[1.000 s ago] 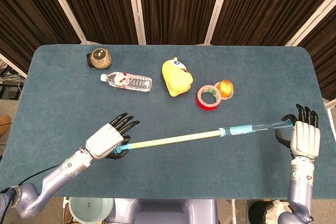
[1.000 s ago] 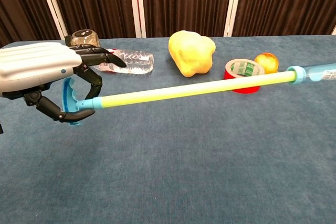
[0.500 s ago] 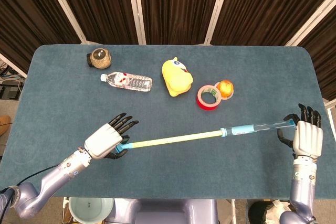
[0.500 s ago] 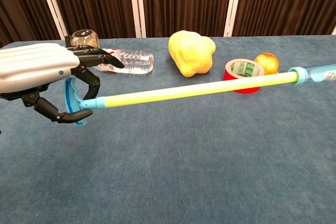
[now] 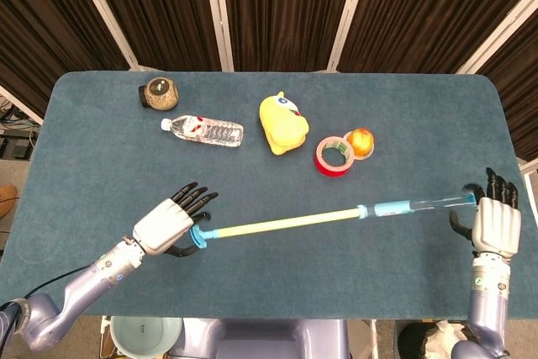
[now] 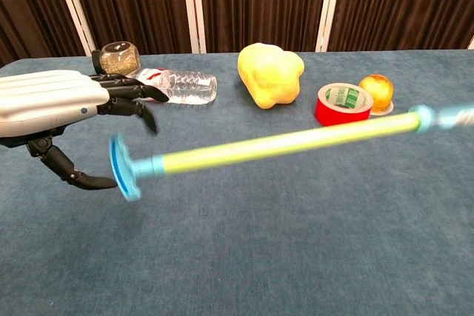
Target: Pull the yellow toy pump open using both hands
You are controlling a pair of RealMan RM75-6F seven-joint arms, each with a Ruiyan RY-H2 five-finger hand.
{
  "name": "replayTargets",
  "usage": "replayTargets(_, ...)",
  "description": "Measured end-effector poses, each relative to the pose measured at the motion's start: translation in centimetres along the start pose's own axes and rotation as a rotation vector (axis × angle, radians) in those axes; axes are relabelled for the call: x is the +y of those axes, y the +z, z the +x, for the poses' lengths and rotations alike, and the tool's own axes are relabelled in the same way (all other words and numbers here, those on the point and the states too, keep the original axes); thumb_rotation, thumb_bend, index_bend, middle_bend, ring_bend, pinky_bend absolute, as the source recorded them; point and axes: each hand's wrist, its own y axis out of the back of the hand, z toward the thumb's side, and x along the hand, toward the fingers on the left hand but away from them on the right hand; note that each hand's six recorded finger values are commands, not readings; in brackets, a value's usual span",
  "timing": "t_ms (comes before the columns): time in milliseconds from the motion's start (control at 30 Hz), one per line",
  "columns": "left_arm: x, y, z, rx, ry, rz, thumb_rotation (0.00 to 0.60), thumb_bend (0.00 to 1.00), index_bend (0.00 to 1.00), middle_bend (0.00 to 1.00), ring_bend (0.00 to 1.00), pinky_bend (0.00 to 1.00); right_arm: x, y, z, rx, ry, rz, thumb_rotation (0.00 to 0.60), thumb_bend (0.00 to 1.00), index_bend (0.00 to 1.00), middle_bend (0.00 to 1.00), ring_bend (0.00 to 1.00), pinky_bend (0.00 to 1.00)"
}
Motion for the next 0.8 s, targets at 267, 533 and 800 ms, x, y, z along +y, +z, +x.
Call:
replayTargets(267, -0.2, 0.6, -0.7, 0.004, -0.011, -0.032, 0.6, 0.14, 0.04, 0.0, 0.0, 0.0, -0.3, -0.4, 0.6, -0.005, 0.039, 0.023, 0.6, 0.28, 0.02, 0.0, 0.0, 0.0)
replayTargets(533, -0.3, -0.4, -3.8, 0.125, 0.043, -0.163, 0.6, 0.13, 0.03, 0.0, 0.0, 0.0, -0.8, 0.1, 3.4, 0.07, 0.119, 0.001, 0.6, 0.16, 0.03, 0.0, 0.0, 0.0)
replayTargets(800, -1.2, -1.5, -9.5, 0.268, 0.093, -0.251, 0.6, 0.09, 0.0, 0.0, 0.0, 0.0, -0.7, 0.3, 7.6, 0.218, 0.183, 0.017, 0.6, 0.13, 0.04, 0.0, 0.0, 0.0)
